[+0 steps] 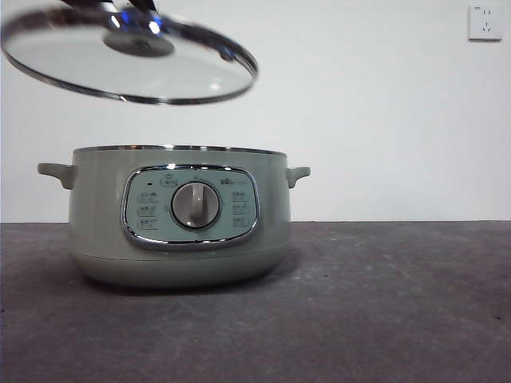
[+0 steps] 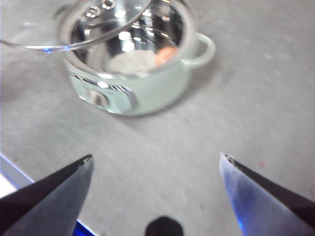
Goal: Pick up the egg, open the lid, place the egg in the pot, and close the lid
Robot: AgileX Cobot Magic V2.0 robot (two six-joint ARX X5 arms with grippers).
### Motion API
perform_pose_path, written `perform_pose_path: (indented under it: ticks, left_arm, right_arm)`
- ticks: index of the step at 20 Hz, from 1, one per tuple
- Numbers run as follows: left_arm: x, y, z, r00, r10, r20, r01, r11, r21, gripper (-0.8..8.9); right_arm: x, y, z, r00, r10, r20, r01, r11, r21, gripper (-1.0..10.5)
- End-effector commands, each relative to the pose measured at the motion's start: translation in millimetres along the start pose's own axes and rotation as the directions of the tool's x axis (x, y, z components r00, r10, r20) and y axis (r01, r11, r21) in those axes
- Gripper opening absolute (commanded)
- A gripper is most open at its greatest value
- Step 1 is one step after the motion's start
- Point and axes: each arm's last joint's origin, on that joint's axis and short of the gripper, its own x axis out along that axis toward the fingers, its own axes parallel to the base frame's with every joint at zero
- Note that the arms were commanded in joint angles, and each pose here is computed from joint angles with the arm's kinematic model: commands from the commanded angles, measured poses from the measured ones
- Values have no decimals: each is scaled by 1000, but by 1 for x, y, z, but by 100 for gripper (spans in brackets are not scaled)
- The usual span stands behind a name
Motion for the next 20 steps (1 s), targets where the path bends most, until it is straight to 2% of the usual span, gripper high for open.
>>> perform_pose_path:
  ticks: [1,4,7,11,20]
  left_arm:
    - [15,-2,7,999,-21,32,20,999,26,-8]
    - [39,2,8,1000,-24,15,23,999,30,-8]
    - [58,7,7,1000,26,-9,-25,999,45,-8]
    - [78,10,4,999,20,-42,-18,999,39,-8]
    - [90,10,3,999,14,-47,-12,999,40,-8]
  right_arm:
    - [-7,-2,-17,1000,-30,-3,30,998,53,436]
    - [-19,-4,-34,997,-70,-24,72,994,80,436]
    - [-31,-6,-43,995,-94,-21,95,991,95,436]
    - [-39,-8,-50,992,-127,-14,127,986,105,436]
    - [-39,-8,-50,992,-127,-13,128,986,104,436]
